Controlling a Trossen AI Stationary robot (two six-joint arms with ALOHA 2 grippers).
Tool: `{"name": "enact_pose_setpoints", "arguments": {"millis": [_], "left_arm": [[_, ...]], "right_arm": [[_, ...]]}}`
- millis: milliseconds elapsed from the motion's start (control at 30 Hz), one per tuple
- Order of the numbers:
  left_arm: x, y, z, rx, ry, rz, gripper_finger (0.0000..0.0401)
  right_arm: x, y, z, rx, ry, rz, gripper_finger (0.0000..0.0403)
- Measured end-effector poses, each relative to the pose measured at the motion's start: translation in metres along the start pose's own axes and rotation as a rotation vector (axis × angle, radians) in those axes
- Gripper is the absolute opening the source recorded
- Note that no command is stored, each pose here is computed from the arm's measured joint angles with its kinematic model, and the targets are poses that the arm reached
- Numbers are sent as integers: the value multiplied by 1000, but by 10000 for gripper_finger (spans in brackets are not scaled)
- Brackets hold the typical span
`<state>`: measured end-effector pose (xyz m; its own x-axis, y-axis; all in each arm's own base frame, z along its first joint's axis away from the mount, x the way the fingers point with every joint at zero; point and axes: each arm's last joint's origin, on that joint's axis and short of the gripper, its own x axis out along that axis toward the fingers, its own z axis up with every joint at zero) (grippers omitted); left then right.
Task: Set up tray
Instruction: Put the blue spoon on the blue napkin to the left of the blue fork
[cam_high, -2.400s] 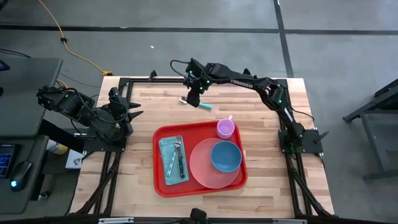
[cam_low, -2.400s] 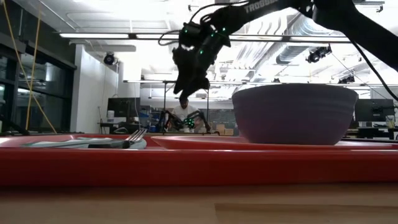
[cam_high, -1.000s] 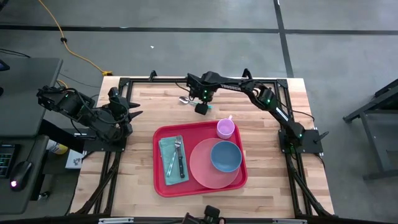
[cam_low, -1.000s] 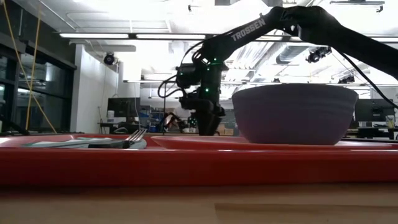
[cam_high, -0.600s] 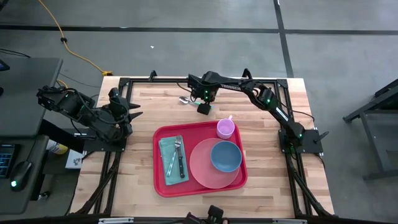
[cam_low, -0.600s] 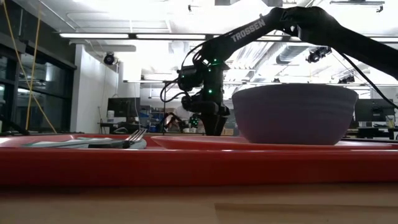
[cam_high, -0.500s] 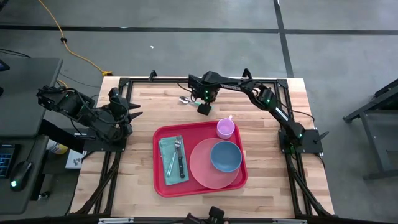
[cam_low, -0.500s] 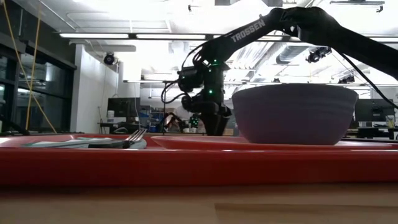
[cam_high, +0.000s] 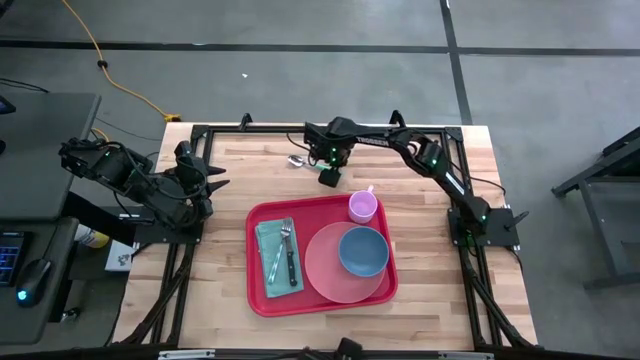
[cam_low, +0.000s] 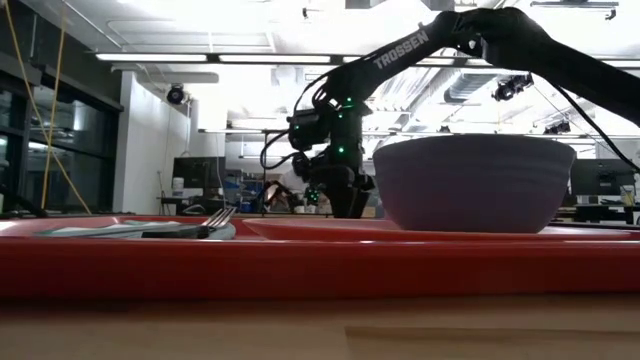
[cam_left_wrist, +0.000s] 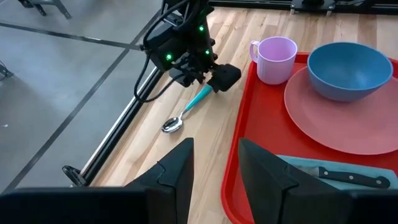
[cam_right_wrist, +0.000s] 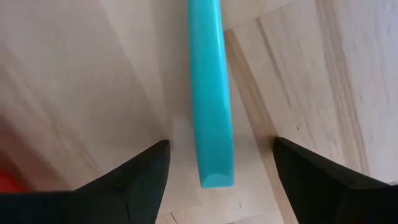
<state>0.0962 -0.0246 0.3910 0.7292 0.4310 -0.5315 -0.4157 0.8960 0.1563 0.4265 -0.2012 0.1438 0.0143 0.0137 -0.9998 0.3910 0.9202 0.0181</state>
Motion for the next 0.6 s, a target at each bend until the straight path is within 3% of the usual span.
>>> {"name": "enact_pose_setpoints", "arguments": {"millis": [233, 600], "left_arm": [[0, 0, 0, 0, 1, -4, 156], [0, 0, 0, 0, 2, -3, 156]], "right_arm": [[13, 7, -4, -3, 15, 9, 219], [15, 18, -5, 12, 27, 25, 60]]}}
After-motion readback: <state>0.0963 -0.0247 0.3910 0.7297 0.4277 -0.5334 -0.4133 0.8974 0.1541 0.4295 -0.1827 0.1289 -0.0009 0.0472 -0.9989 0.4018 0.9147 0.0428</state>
